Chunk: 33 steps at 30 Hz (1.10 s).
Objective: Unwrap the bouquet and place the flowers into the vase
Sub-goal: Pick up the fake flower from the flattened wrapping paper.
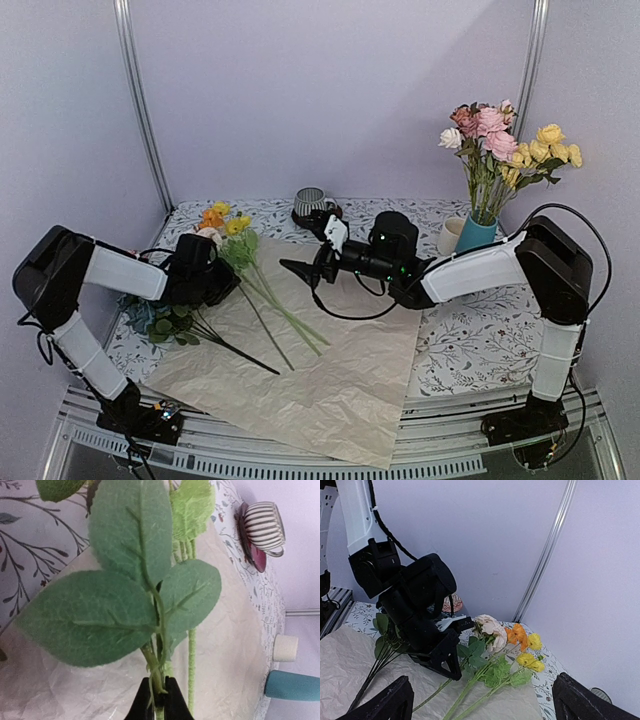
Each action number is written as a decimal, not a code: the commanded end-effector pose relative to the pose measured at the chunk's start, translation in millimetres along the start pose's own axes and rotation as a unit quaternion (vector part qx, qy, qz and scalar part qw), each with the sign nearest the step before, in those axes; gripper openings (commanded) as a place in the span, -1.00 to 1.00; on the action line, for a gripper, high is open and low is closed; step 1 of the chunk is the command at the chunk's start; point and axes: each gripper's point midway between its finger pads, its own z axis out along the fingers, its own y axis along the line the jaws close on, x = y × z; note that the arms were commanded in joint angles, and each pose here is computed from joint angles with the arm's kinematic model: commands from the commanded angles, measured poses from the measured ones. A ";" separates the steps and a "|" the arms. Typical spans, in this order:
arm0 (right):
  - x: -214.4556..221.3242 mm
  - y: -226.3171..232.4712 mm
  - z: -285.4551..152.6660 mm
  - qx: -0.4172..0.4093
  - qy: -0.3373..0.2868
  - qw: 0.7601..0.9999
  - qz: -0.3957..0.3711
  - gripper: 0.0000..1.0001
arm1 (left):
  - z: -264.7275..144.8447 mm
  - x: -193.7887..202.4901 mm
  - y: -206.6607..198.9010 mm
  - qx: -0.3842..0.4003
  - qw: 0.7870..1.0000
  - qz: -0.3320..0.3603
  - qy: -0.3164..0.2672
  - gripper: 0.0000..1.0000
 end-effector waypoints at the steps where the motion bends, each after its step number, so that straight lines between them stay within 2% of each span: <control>1: -4.4 -0.4 1.6 0.003 -0.004 1.000 -0.011 0.98 | -20.3 -14.0 -0.7 -0.002 1.000 0.009 -0.028 -1.00; 14: -17.0 5.6 -8.3 -0.009 -0.025 0.999 -0.017 0.97 | -66.7 -27.4 -10.8 0.016 0.996 0.052 -0.068 -1.00; 33: 4.8 1.0 7.4 -0.004 0.015 1.000 0.000 0.98 | -117.7 -30.5 -44.9 0.098 0.981 0.142 -0.089 -1.00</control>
